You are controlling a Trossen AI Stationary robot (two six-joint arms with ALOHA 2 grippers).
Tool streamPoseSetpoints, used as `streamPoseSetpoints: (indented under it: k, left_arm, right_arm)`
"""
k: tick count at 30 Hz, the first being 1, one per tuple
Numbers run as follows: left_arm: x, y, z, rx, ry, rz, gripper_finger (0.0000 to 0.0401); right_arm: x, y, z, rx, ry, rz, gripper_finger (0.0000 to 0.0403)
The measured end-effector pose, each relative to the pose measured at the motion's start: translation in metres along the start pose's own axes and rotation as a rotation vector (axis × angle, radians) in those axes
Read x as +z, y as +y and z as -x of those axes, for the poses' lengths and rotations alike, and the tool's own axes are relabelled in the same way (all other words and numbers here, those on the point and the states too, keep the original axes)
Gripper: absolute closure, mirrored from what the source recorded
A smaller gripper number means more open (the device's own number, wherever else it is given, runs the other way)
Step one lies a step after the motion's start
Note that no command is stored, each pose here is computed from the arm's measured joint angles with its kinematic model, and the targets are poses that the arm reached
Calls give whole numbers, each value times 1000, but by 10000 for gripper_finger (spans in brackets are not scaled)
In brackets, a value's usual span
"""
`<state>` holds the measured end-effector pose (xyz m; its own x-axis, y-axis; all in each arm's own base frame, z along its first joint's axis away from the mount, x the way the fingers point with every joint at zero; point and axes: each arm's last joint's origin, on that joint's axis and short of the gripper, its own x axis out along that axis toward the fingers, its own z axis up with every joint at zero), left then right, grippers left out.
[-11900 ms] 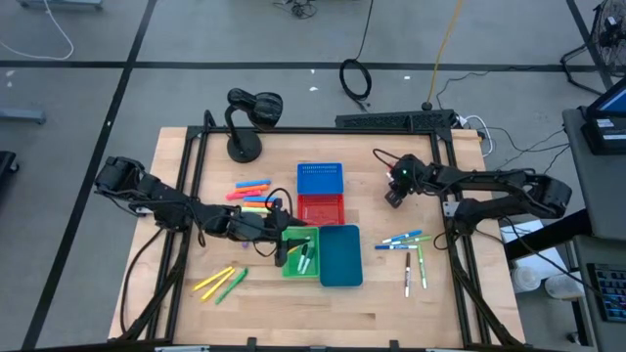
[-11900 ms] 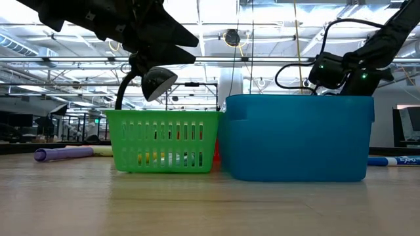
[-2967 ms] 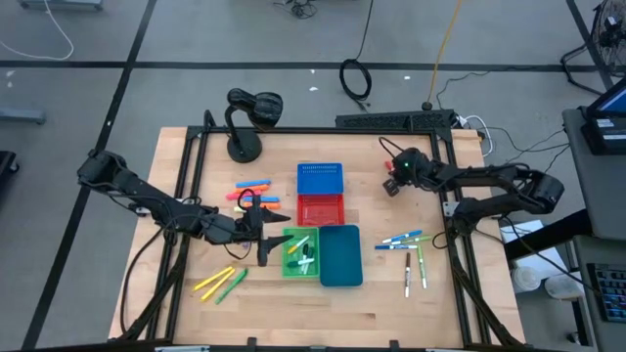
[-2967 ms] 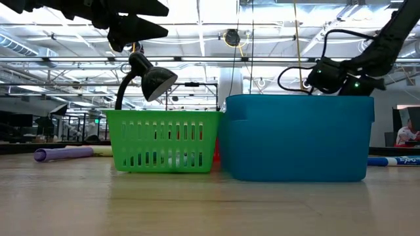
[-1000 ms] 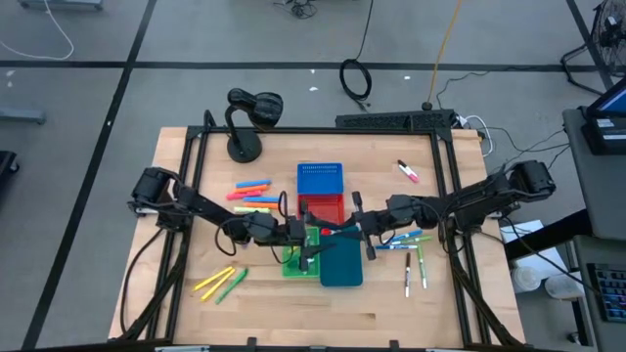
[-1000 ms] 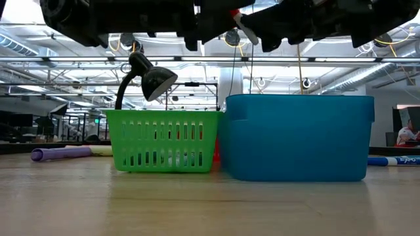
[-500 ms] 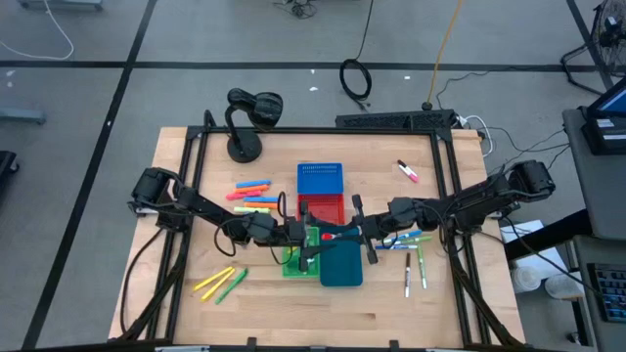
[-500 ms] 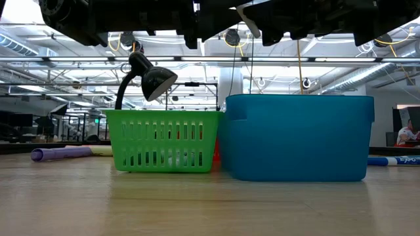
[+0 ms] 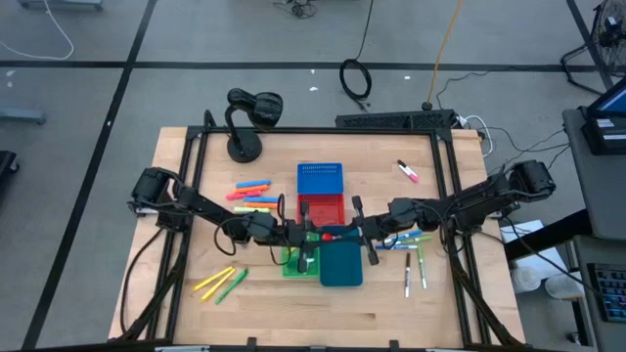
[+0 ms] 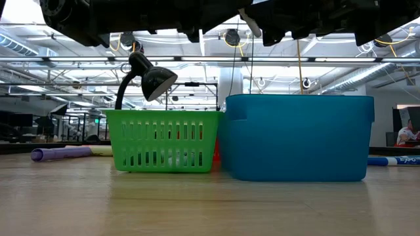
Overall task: Pick & Place Markers
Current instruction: Put the small red highlighter pen into the green bin
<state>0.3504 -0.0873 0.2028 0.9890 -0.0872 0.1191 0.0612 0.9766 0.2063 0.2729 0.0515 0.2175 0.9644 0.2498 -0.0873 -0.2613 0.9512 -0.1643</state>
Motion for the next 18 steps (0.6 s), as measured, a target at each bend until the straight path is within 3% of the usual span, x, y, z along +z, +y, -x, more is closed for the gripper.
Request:
streamPoseSetpoints:
  k: [10, 18]
  left_arm:
    - [1, -4, 1, 10, -3, 5, 348]
    - [12, -8, 4, 11, -28, 2, 348]
  right_arm:
    - [-3, 0, 0, 1, 32, -30, 377]
    - [-16, -1, 1, -109, 177, -56, 292]
